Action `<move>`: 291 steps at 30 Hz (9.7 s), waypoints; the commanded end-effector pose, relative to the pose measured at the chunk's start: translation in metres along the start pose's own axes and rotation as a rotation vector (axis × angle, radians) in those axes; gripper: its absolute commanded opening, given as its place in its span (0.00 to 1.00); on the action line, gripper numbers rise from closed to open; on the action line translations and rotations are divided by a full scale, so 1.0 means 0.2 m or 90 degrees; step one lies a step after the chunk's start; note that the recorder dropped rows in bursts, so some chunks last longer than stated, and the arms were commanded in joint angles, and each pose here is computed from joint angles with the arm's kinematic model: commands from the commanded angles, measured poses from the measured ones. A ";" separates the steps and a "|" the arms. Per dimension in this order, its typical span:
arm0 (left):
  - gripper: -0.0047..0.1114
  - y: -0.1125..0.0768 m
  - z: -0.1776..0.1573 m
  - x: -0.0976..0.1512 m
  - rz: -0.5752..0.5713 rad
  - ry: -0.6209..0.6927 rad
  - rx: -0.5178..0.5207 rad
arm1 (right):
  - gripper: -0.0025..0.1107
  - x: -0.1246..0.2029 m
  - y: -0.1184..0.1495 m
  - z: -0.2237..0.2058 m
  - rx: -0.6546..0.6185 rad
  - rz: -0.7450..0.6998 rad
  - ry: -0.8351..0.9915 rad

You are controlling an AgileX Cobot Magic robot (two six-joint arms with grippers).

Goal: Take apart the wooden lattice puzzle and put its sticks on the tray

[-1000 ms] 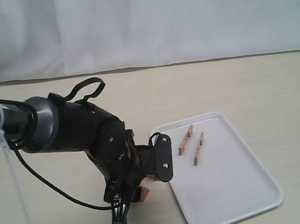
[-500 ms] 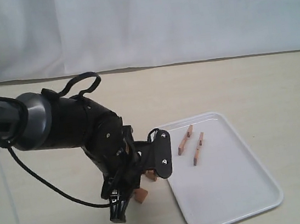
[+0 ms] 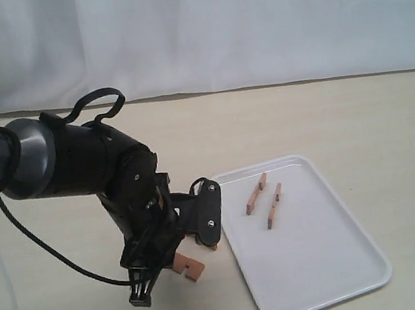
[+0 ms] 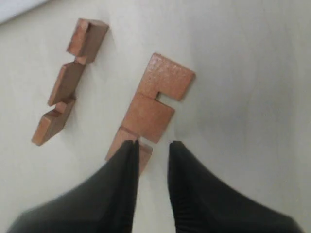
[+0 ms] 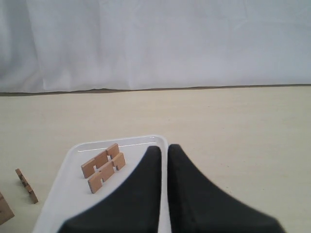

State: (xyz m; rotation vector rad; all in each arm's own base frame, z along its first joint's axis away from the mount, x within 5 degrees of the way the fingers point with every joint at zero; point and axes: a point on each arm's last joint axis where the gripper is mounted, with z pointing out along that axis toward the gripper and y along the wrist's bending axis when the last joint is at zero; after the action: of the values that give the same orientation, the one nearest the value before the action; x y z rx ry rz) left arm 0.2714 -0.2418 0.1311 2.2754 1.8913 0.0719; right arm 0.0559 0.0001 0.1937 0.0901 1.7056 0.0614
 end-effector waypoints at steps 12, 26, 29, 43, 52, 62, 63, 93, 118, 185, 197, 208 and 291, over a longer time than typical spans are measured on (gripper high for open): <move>0.47 0.03 0.00 0.01 0.042 0.010 -0.041 | 0.06 0.00 0.00 0.00 0.000 -0.010 0.001; 0.43 0.04 0.06 0.09 0.028 0.042 0.000 | 0.06 0.00 0.00 0.00 0.000 -0.010 0.001; 0.43 0.04 0.06 0.08 0.033 0.035 -0.006 | 0.06 0.00 0.00 0.00 0.000 -0.010 0.001; 0.43 0.05 0.07 0.10 0.001 0.005 0.006 | 0.06 0.00 0.00 0.00 0.000 -0.010 0.001; 0.43 0.08 0.07 0.10 -0.020 -0.017 -0.012 | 0.06 0.00 0.00 0.00 0.000 -0.010 0.001; 0.43 0.03 0.06 0.12 -0.038 0.003 0.060 | 0.06 0.00 0.00 0.00 0.000 -0.010 0.001; 0.43 0.03 0.05 0.12 -0.037 0.001 0.069 | 0.06 0.00 0.00 0.00 0.000 -0.010 0.001; 0.53 0.14 0.08 0.12 0.014 -0.030 0.063 | 0.06 0.00 0.00 0.00 0.000 -0.010 0.001; 0.04 0.09 -0.05 0.08 -0.053 -0.077 0.130 | 0.06 0.00 0.00 0.00 0.000 -0.010 0.001; 0.59 0.07 -0.56 -0.58 -0.224 -0.034 -0.069 | 0.06 0.00 0.00 0.00 0.000 -0.010 0.001; 0.59 0.18 -0.52 -0.39 -0.185 0.016 -0.020 | 0.06 0.00 0.00 0.00 0.000 -0.010 0.001; 0.59 0.24 -0.08 -0.30 -0.027 0.126 0.082 | 0.06 0.00 0.00 0.00 0.000 -0.010 0.001; 0.51 0.04 -0.10 -0.82 -0.181 -0.148 -0.044 | 0.06 0.00 0.00 0.00 0.000 -0.010 0.001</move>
State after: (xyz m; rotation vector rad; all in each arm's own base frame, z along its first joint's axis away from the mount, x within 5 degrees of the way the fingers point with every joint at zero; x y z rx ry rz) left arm 0.2502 -0.4025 0.1400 1.8956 2.0299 -0.1196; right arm 0.0559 0.0001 0.1937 0.0901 1.7056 0.0614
